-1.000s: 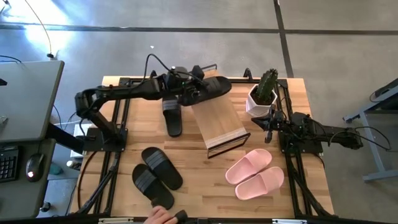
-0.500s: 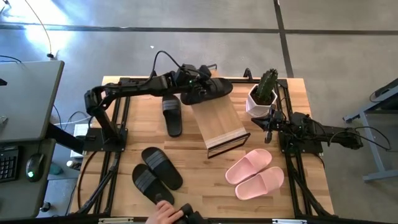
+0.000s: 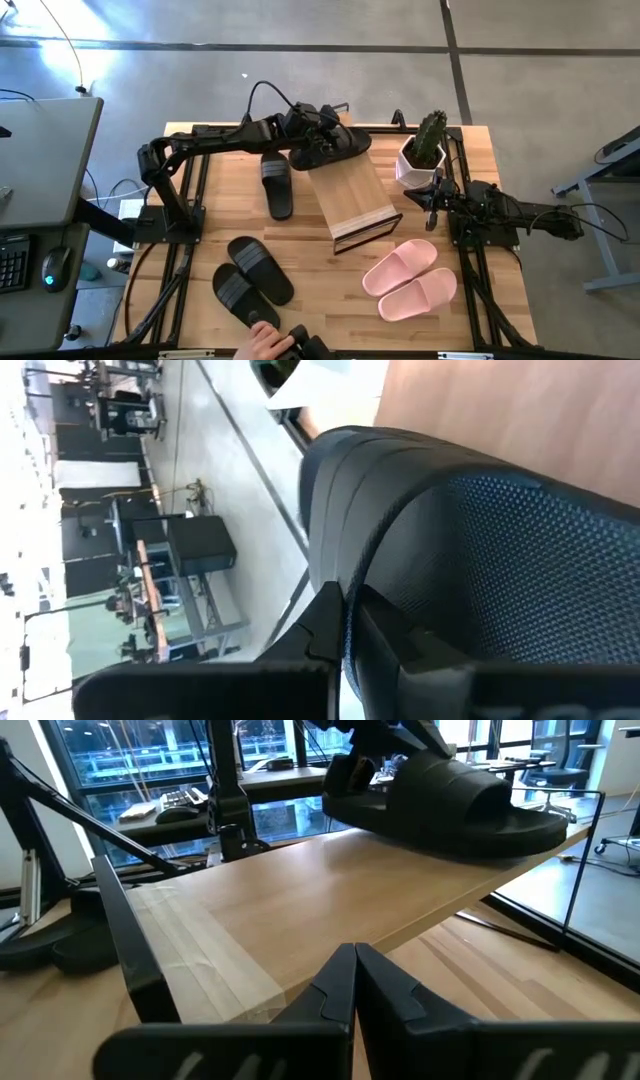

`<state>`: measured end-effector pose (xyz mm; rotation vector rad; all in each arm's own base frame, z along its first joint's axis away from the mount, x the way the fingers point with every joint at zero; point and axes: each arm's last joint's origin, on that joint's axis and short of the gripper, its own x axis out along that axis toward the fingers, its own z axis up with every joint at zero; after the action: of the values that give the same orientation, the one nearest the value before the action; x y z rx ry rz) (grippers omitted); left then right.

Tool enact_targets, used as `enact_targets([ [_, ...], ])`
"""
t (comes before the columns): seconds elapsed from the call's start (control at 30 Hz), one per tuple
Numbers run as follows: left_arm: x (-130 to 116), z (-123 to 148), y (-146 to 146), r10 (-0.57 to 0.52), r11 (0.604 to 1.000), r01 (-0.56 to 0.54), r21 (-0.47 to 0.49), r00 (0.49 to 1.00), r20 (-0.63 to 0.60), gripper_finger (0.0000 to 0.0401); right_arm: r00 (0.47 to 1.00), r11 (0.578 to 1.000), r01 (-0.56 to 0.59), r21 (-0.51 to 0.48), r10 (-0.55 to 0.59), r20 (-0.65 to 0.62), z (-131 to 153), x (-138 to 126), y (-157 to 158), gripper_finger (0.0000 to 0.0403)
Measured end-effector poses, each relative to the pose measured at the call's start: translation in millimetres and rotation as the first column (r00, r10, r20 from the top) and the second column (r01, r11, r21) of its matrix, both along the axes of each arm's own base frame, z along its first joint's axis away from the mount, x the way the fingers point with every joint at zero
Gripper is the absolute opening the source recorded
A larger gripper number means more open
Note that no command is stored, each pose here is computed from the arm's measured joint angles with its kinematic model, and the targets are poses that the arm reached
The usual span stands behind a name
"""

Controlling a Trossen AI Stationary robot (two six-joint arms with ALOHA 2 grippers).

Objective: Pick and place slides into the shelf
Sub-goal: Put the black slide on the shelf

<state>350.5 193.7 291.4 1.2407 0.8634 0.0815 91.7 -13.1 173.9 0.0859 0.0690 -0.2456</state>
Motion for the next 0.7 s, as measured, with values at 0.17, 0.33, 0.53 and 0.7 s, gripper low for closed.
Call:
enact_targets([
  [0.17, 0.8, -2.5, 0.4, 0.002, 1.0, -0.002, -0.006, 1.0, -0.006, 0.0016, 1.0, 1.0, -0.003, 0.0, 0.003, 0.0, -0.1, 0.0, 0.1, 0.0],
  [0.33, 0.7, -2.5, 0.5, 0.007, 1.0, -0.007, -0.006, 1.0, -0.006, 0.0046, 1.0, 1.0, -0.003, 0.0, 0.003, -0.001, -0.1, 0.0, 0.1, 0.0],
  [0.53, 0.6, -2.5, 0.6, 0.01, 1.0, -0.01, -0.005, 1.0, -0.007, 0.0065, 1.0, 1.0, -0.003, 0.001, 0.003, -0.005, -0.5, 0.0, 0.1, 0.0],
  [0.7, 0.3, -2.6, 0.8, 0.019, 1.0, -0.019, 0.0, 1.0, -0.012, 0.0075, 1.0, 1.0, -0.002, 0.001, 0.002, -0.009, -0.9, -0.1, 0.1, 0.0],
])
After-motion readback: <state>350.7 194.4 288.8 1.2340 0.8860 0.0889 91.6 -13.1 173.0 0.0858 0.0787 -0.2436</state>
